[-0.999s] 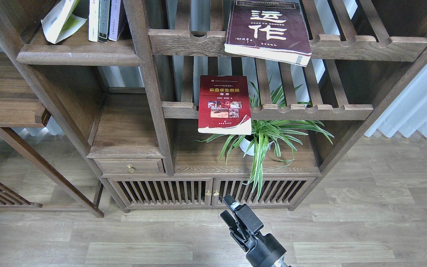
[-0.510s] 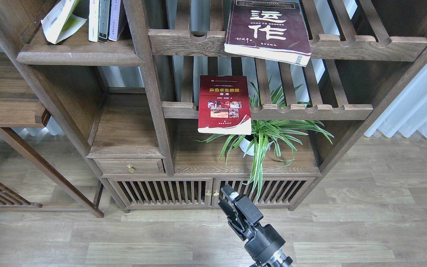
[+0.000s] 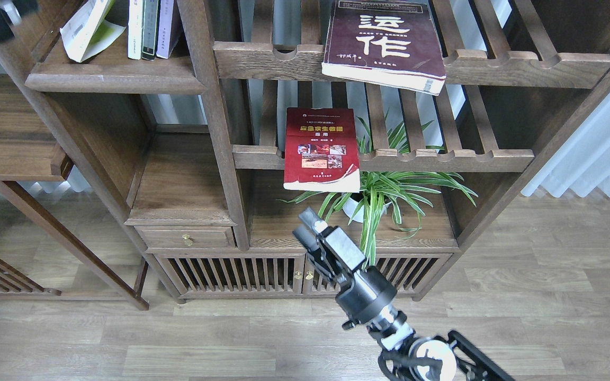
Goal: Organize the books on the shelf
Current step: 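Reach the right gripper up to the maroon book on the top shelf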
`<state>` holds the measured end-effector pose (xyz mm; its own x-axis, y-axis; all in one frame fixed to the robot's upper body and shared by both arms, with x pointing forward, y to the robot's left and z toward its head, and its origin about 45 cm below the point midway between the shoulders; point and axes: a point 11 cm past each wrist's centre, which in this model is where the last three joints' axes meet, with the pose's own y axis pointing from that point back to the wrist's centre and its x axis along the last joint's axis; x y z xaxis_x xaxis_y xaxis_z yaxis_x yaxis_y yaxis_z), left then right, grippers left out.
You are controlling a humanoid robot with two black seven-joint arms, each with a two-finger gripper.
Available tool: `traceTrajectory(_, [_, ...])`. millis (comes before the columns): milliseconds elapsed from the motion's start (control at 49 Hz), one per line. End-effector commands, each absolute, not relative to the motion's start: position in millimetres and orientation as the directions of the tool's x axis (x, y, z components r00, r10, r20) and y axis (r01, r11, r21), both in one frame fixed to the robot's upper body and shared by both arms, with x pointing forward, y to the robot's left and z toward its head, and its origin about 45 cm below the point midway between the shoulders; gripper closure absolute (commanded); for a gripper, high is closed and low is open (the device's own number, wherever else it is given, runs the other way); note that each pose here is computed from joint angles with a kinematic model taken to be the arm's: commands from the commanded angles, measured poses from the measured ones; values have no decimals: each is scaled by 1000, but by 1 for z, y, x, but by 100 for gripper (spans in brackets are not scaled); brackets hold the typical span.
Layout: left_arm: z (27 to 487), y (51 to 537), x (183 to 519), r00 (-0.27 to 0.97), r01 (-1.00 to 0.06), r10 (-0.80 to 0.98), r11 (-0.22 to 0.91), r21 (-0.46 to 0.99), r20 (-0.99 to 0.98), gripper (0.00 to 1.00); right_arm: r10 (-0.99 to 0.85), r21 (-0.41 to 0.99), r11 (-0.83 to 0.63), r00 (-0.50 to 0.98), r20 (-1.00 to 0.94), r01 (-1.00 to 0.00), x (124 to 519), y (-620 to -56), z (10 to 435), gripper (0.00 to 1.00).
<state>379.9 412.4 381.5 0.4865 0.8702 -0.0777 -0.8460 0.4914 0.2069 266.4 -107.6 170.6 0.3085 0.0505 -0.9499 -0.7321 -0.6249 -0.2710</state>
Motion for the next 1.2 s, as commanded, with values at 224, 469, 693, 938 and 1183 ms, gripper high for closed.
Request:
traceTrajectory(224, [285, 428, 353, 399, -790, 893, 450, 416, -210, 0, -35, -318, -559, 405, -914, -766, 340, -122, 235, 6])
traceTrajectory(469, [278, 433, 349, 379, -795, 896, 442, 415, -229, 0, -91, -296, -529, 400, -912, -796, 368, -122, 262, 6])
traceTrajectory(693, [276, 429, 349, 380, -797, 892, 450, 402, -244, 0, -136, -249, -446, 341, -930, -860, 388, -146, 265, 6])
traceTrajectory(938, [269, 425, 349, 386, -790, 889, 457, 410, -246, 0, -146, -253, -282, 302, -942, -926, 407, -185, 277, 27])
traceTrajectory(1183, [271, 425, 350, 385, -795, 889, 456, 400, -247, 0, -83, -300, -282, 335, -939, -911, 400, -185, 276, 81])
